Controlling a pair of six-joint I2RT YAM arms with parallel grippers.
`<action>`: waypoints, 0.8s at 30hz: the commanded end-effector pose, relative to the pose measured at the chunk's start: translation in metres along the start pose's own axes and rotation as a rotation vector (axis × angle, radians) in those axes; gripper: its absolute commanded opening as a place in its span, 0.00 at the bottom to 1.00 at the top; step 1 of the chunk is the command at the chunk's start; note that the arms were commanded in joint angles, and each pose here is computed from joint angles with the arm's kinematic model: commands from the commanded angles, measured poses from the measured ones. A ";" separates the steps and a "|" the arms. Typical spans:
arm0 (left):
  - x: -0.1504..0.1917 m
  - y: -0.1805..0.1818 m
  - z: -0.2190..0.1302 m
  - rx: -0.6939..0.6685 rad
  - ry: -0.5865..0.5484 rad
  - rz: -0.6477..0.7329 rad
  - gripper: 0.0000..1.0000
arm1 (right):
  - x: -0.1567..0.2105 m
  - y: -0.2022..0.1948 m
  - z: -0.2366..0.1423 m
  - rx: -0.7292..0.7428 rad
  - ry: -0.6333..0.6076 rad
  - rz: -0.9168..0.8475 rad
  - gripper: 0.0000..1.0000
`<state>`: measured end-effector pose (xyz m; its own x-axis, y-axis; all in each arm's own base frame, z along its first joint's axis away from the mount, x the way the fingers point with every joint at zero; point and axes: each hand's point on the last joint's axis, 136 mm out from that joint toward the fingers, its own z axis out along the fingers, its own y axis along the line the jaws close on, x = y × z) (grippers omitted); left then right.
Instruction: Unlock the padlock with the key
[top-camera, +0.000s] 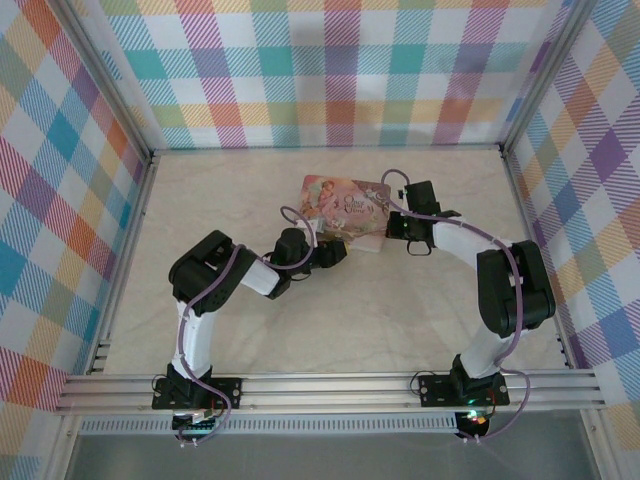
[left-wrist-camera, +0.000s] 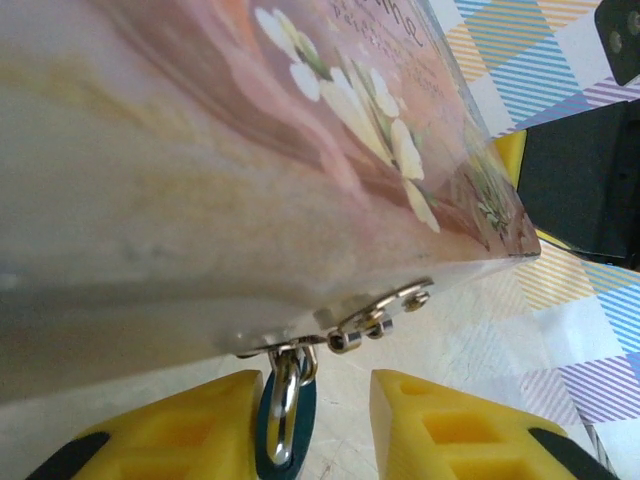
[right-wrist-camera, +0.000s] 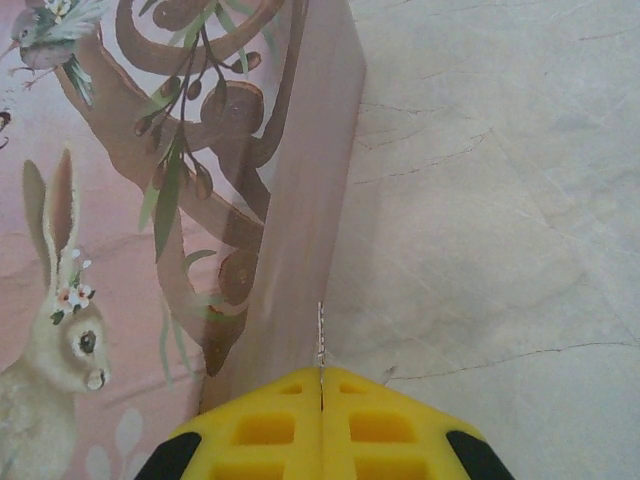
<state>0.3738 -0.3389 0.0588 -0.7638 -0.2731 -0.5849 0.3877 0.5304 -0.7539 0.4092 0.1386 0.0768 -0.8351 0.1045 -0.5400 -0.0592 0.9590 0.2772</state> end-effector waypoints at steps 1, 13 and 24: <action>0.004 0.017 -0.009 -0.050 0.021 -0.056 0.29 | 0.007 0.004 -0.002 -0.022 0.011 0.010 0.00; 0.006 0.024 -0.011 -0.074 0.055 -0.071 0.21 | 0.008 0.004 -0.003 -0.022 0.006 0.009 0.00; 0.004 0.030 -0.019 -0.110 0.035 -0.079 0.29 | 0.009 0.005 -0.005 -0.029 0.003 0.013 0.00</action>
<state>0.3744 -0.3252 0.0566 -0.7806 -0.2730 -0.5623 0.3523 0.5509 -0.7565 0.4012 0.1376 0.0668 -0.8490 0.1113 -0.5166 -0.0471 0.9577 0.2838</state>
